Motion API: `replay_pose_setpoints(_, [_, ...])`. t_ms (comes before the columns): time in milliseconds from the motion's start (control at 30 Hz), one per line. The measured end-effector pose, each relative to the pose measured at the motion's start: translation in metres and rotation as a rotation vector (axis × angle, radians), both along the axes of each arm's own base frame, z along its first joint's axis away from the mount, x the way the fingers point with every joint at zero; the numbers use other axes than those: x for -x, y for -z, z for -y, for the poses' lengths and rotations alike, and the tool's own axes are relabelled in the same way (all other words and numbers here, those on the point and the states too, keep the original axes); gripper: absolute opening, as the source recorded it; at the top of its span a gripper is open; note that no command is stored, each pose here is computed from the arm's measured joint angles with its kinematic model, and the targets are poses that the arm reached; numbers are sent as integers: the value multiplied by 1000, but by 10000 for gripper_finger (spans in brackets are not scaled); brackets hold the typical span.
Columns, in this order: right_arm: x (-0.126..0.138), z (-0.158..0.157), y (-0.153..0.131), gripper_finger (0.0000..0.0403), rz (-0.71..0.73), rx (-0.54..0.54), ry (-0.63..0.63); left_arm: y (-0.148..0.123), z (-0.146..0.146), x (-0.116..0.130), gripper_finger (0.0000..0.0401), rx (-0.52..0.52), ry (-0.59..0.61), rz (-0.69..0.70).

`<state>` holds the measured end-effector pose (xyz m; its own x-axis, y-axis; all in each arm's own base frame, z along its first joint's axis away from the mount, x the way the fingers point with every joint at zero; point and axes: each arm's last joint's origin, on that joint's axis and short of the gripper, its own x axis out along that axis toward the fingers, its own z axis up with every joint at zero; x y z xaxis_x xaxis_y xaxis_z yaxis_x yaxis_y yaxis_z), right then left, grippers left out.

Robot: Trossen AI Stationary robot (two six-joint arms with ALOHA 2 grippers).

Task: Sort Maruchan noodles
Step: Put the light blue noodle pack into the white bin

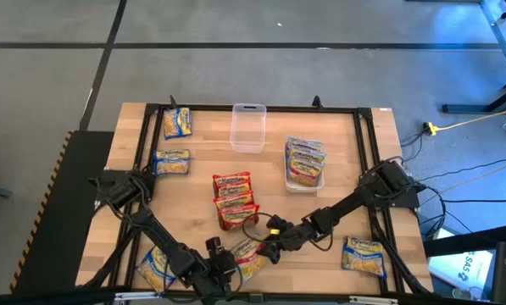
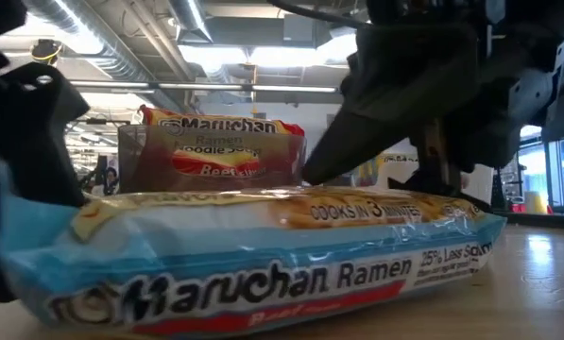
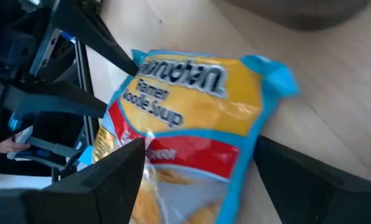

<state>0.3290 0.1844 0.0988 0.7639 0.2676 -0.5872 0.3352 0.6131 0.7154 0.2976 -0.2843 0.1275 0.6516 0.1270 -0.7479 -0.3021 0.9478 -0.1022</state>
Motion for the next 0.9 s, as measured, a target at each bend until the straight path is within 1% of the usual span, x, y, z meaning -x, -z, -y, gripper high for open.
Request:
replay_pose_setpoints(200, [-11,-7,0,303,20,32,-34,-2,-3,-8,208,-11,39,17])
replay_pose_setpoints(500, [-17,-11,-4,303,67,98,-96,-2,-6,-11,208,-7,34,21])
replay_pose_setpoints(700, [-23,-16,-16,303,217,96,-196,-3,-8,-14,208,-27,9,44])
replay_pose_setpoints(900, [-25,-21,-27,303,352,111,-265,-13,-8,-16,208,-1,10,63])
